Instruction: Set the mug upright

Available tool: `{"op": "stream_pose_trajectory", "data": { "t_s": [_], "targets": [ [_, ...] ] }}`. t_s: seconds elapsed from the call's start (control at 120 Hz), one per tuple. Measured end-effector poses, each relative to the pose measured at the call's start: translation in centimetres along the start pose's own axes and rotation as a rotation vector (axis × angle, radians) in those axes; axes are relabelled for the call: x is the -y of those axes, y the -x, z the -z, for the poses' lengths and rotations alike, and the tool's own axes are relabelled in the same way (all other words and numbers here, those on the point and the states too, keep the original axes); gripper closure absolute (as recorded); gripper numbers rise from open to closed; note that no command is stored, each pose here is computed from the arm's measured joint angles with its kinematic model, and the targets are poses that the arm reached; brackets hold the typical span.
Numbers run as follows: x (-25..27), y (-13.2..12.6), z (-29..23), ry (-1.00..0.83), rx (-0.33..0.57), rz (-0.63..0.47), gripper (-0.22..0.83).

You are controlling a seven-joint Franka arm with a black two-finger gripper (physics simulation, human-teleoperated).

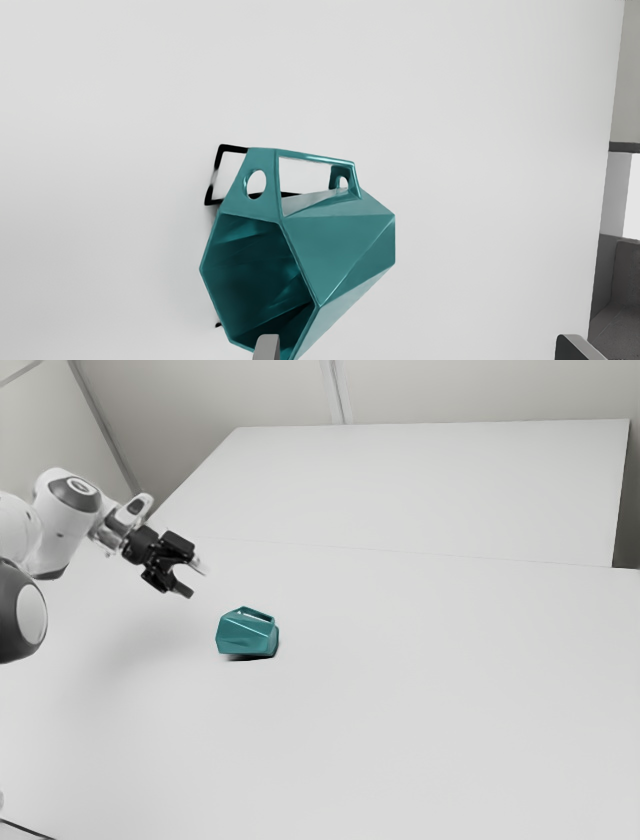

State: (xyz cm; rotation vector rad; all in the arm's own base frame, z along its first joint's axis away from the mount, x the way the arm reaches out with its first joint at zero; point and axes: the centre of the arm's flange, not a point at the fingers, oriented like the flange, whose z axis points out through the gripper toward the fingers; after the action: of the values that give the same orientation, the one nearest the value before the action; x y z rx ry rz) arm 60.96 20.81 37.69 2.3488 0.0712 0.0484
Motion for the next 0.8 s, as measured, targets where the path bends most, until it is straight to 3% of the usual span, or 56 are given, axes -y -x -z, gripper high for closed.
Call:
{"op": "stream_pose_trajectory", "data": {
  "t_s": [0.3, 0.667, 0.733, 0.8],
  "targets": [
    [4.5, 0.9, -5.8, 0.065, -0.026, -0.004, 0.0],
    [4.7, 1.8, -9.6, 0.163, -0.043, -0.037, 0.0],
    [4.5, 1.8, -9.8, 0.175, -0.042, -0.048, 0.06],
    [4.3, 1.8, -10.0, 0.186, -0.04, -0.058, 0.2]
  ]
}}
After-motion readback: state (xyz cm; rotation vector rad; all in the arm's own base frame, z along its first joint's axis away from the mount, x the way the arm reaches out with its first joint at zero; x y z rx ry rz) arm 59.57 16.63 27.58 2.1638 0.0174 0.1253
